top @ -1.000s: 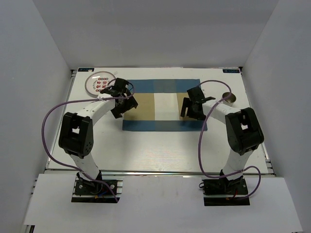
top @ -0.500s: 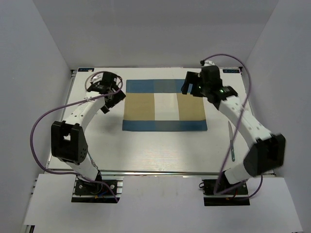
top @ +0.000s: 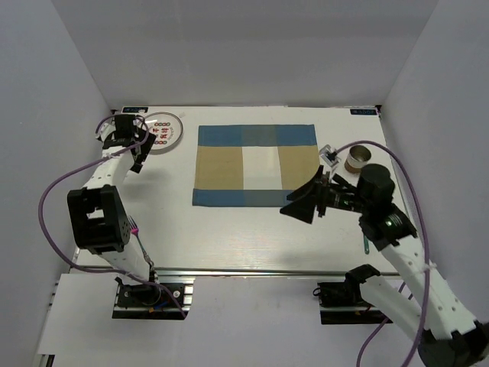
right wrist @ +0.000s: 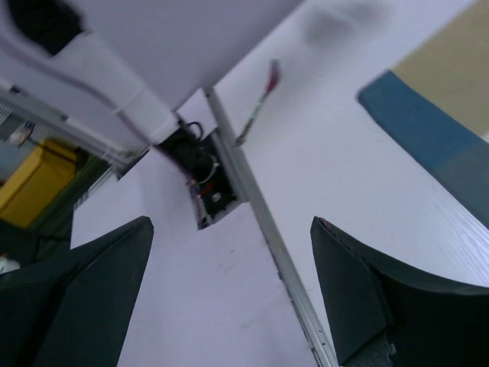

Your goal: Set the dinner table for one person

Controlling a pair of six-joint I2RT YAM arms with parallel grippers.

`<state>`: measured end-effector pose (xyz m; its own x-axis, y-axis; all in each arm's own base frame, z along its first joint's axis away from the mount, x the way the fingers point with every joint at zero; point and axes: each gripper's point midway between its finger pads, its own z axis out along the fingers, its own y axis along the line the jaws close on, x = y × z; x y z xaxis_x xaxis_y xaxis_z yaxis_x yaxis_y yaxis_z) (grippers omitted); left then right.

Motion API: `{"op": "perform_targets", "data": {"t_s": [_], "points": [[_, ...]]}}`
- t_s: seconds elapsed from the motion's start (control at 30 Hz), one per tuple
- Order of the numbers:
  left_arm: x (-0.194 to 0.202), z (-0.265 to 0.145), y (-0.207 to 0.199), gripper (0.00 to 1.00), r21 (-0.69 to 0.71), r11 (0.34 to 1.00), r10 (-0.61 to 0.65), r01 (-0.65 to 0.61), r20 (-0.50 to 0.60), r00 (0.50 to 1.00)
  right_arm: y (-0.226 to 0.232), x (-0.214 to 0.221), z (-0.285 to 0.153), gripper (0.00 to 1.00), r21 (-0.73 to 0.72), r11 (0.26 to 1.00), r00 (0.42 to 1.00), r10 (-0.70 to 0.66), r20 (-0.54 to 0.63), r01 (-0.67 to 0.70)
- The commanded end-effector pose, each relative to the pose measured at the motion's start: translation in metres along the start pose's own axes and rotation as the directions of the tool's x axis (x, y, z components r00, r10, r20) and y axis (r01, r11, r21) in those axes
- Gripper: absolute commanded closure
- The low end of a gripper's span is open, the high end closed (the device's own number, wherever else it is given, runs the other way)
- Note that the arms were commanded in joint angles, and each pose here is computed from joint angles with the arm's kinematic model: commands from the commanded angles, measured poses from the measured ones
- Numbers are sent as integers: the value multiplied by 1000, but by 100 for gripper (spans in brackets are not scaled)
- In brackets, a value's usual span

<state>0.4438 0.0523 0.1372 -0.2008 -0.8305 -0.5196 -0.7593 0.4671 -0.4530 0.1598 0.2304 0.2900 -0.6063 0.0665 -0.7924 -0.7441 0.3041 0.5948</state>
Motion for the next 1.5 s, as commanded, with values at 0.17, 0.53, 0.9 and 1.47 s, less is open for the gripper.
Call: {"op": "perform_targets", "data": {"t_s": [0.17,0.53,0.9,1.47], "points": [[-5,64,-50,2,333,941,-26,67,-128,991,108,11,-58,11,-316,924,976,-215,37,215],[3,126,-41,3,270,958,-51,98,-175,983,82,40,-53,11,-258,957,990,-142,-10,134],[16,156,-11,64,126,977,-142,169,-199,970,63,26,-43,11,-160,980,993,-118,8,118],[-35,59,-78,100,514,824,-173,238,-172,970,66,15,-58,11,-35,991,989,-126,82,129]]}}
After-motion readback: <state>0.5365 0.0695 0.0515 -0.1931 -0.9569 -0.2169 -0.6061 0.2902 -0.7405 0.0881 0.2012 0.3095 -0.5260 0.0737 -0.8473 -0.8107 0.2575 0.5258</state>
